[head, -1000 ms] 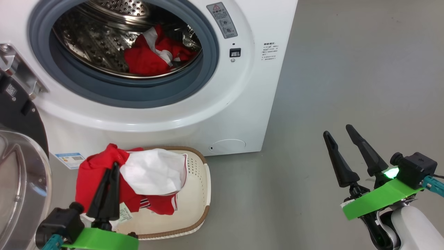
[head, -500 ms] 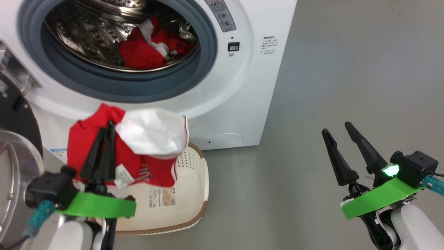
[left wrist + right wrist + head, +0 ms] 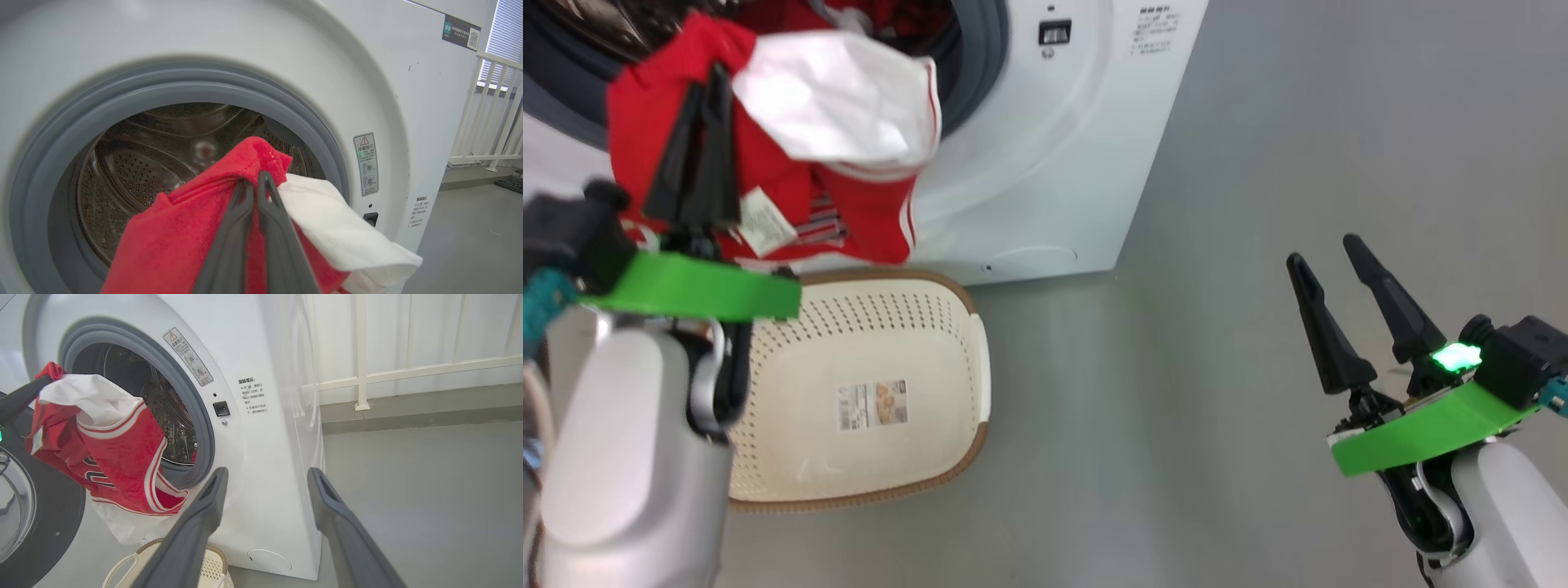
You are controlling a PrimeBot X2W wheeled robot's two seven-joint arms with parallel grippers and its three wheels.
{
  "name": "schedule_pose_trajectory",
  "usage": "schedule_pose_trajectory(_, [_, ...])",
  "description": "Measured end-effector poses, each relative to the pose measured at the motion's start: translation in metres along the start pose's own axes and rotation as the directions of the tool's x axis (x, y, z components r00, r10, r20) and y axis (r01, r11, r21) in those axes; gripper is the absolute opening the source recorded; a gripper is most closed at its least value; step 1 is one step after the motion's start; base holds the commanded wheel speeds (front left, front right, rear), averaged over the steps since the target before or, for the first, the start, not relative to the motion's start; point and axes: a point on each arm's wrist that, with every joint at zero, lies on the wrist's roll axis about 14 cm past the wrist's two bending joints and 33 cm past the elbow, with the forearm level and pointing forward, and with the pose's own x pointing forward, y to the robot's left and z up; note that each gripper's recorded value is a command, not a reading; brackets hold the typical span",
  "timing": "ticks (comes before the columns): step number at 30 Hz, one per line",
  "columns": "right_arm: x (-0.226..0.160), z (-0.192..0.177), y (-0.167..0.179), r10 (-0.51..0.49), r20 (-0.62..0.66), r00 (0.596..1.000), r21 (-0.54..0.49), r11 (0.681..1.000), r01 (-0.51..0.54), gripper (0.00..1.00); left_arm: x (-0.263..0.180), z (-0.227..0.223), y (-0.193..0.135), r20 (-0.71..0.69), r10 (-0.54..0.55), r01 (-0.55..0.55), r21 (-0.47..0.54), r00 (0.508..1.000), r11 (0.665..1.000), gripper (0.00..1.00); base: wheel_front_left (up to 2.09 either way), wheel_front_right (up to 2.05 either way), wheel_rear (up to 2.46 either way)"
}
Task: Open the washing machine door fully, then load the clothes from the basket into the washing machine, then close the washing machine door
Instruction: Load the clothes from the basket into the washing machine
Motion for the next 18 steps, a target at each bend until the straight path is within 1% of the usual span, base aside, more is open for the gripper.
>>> schedule_pose_trajectory(4, [0.010, -0.008, -0.006, -0.007, -0.010, 1.000, 0.001, 1.000, 0.007, 1.00, 0.025, -0.030, 0.016, -0.062, 0.028, -0.030, -0.029, 0.998, 0.999, 0.00, 0.00, 0.00, 0.00])
schedule_pose_trajectory(9, [0.022, -0.022, -0.014, -0.020, -0.031, 0.999, 0.006, 1.000, 0.020, 1.00, 0.049, -0.074, 0.038, -0.143, 0.062, -0.067, -0.033, 0.988, 0.997, 0.00, 0.00, 0.00, 0.00])
schedule_pose_trajectory(18, [0.033, -0.049, -0.037, -0.064, -0.076, 0.995, -0.003, 0.998, 0.064, 1.00, 0.081, -0.142, 0.057, -0.237, 0.088, -0.104, -0.055, 0.968, 0.993, 0.00, 0.00, 0.00, 0.00])
